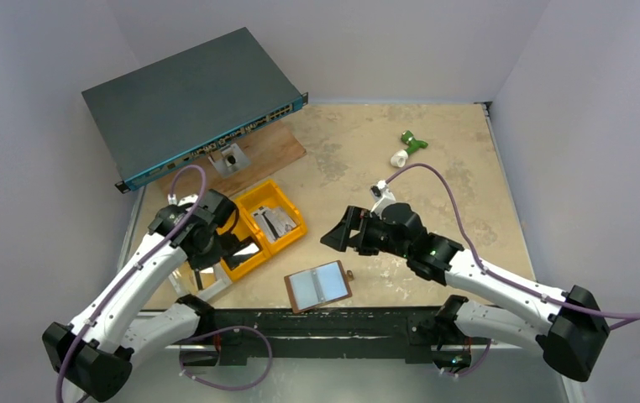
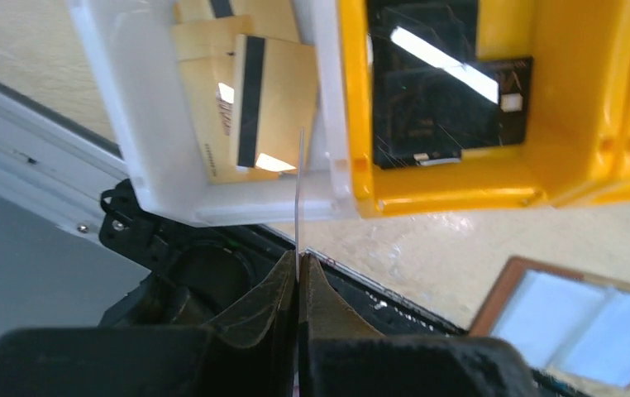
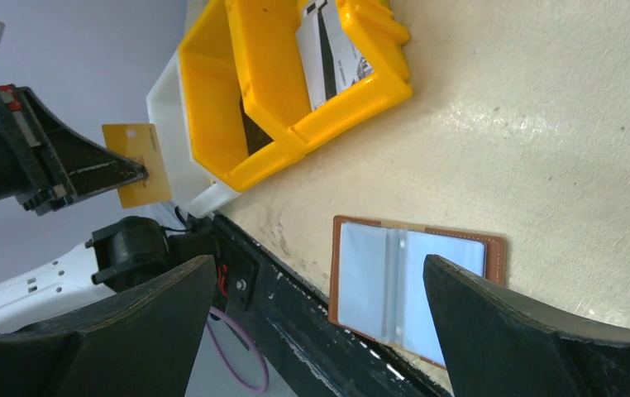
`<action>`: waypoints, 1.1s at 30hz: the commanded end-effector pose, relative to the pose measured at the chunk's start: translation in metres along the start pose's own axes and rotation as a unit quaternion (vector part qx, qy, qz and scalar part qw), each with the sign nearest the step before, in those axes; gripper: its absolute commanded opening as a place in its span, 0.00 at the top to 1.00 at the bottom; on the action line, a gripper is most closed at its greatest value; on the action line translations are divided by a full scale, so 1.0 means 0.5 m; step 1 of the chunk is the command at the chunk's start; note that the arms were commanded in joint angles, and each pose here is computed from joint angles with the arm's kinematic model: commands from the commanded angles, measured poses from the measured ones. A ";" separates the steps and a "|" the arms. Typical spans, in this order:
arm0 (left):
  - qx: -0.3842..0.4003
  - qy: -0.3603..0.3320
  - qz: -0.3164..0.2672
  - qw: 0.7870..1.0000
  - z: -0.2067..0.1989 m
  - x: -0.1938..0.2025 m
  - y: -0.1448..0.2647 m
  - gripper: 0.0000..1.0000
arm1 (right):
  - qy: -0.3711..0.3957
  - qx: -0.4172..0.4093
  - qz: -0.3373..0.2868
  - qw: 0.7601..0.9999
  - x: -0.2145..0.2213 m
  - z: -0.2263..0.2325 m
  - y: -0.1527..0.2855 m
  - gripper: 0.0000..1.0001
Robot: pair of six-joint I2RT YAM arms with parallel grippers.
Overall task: Take the credit cards out of the card holder
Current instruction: Place the credit card in the storage box.
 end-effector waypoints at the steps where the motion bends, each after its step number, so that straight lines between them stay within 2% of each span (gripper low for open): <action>1: -0.062 0.021 -0.028 0.997 0.037 -0.050 -0.007 1.00 | 0.023 -0.007 -0.030 0.999 -0.022 0.006 0.011 0.01; 17: -0.195 0.066 -0.018 0.978 0.074 -0.064 -0.118 0.99 | 0.039 -0.007 -0.013 0.999 -0.007 -0.002 0.004 0.01; 21: -0.198 0.069 -0.006 0.978 0.064 -0.055 -0.145 0.99 | 0.038 -0.008 -0.012 0.999 -0.006 -0.002 0.004 0.01; 22: -0.201 0.067 -0.005 0.977 0.064 -0.055 -0.148 0.97 | 0.039 -0.008 -0.012 0.999 -0.006 -0.002 0.004 0.01; 23: -0.203 0.066 -0.004 0.977 0.062 -0.055 -0.151 0.90 | 0.038 -0.008 -0.011 0.999 -0.004 -0.003 0.004 0.01; 28: -0.214 0.068 0.003 0.974 0.062 -0.058 -0.145 0.37 | 0.037 -0.007 -0.010 0.999 -0.002 -0.006 0.006 0.01; 30: -0.206 0.069 0.001 0.976 0.060 -0.061 -0.139 0.26 | 0.037 -0.005 -0.010 0.999 -0.001 -0.008 0.006 0.01; 33: -0.179 0.067 -0.001 0.982 0.049 -0.069 -0.122 0.19 | 0.037 -0.004 -0.006 0.999 0.002 -0.010 0.004 0.01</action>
Point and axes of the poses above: each gripper's point midway between its finger pads, its own y axis back along the fingers, its own z axis along the line the jaws close on, x = y × z, the point moved 1 cm from there along y, back along the fingers, and after that the axes turned 3 degrees about y, right-handed, at the moved point
